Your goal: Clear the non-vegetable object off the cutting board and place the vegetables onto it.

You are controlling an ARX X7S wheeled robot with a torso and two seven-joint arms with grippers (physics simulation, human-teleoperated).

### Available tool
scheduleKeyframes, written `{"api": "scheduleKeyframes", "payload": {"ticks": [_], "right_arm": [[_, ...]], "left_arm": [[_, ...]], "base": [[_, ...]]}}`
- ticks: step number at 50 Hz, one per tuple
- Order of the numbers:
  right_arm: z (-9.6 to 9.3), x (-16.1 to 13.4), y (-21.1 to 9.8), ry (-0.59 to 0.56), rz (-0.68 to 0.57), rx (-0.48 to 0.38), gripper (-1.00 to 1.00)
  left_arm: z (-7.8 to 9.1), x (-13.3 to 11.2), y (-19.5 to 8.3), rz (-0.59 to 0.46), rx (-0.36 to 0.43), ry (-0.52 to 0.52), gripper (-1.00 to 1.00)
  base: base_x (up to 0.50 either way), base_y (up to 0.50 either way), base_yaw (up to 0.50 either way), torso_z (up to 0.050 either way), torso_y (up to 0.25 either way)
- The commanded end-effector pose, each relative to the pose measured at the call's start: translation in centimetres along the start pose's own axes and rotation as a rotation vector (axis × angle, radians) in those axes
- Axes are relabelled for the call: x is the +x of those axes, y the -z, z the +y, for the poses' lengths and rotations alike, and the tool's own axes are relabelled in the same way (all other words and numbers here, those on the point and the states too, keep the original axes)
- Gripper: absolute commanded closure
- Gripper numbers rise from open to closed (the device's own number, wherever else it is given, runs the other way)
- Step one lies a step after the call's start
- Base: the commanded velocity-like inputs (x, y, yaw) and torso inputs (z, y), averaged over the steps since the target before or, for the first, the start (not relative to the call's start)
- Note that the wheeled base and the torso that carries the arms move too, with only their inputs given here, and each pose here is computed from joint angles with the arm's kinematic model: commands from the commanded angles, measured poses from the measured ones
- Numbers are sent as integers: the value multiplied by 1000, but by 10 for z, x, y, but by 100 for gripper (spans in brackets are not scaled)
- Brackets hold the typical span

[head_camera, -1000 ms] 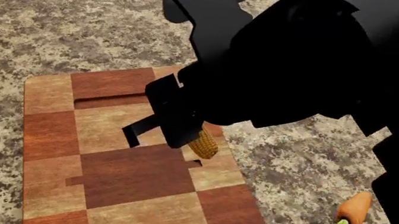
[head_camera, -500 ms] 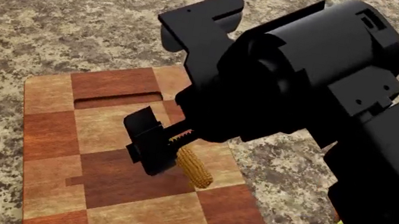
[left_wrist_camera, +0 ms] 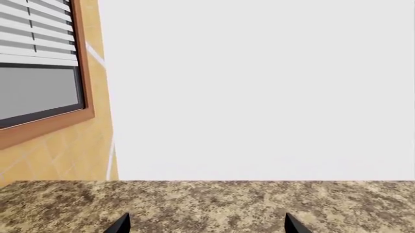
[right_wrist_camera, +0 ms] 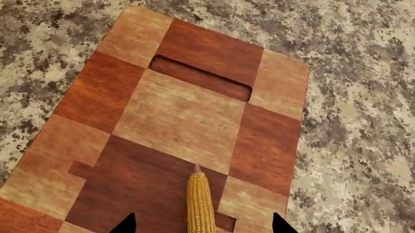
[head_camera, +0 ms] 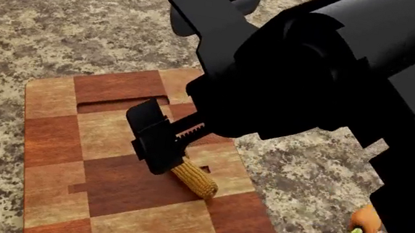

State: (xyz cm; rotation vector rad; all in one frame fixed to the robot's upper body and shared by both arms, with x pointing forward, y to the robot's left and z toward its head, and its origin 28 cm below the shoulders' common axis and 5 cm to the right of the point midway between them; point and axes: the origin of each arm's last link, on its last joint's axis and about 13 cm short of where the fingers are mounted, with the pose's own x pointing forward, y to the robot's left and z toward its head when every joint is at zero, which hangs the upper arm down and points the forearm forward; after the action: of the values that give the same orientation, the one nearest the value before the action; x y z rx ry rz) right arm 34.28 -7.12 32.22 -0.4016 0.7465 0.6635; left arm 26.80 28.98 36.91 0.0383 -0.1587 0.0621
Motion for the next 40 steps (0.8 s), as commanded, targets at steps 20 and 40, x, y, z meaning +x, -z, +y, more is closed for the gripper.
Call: {"api": "scheduleKeyframes", "payload": {"ticks": [20,40], "right_arm": [[65,-56,14,-94,-120,-145,-100],[98,-59,17,-202,-246,-199,-100]], "left_arm": [[-1,-4,-6,-6,2,1,-100],[-1,-3,-6,-6,7,-1,-100]], "base": [[0,0,0,0,0],[0,0,0,0,0]]}}
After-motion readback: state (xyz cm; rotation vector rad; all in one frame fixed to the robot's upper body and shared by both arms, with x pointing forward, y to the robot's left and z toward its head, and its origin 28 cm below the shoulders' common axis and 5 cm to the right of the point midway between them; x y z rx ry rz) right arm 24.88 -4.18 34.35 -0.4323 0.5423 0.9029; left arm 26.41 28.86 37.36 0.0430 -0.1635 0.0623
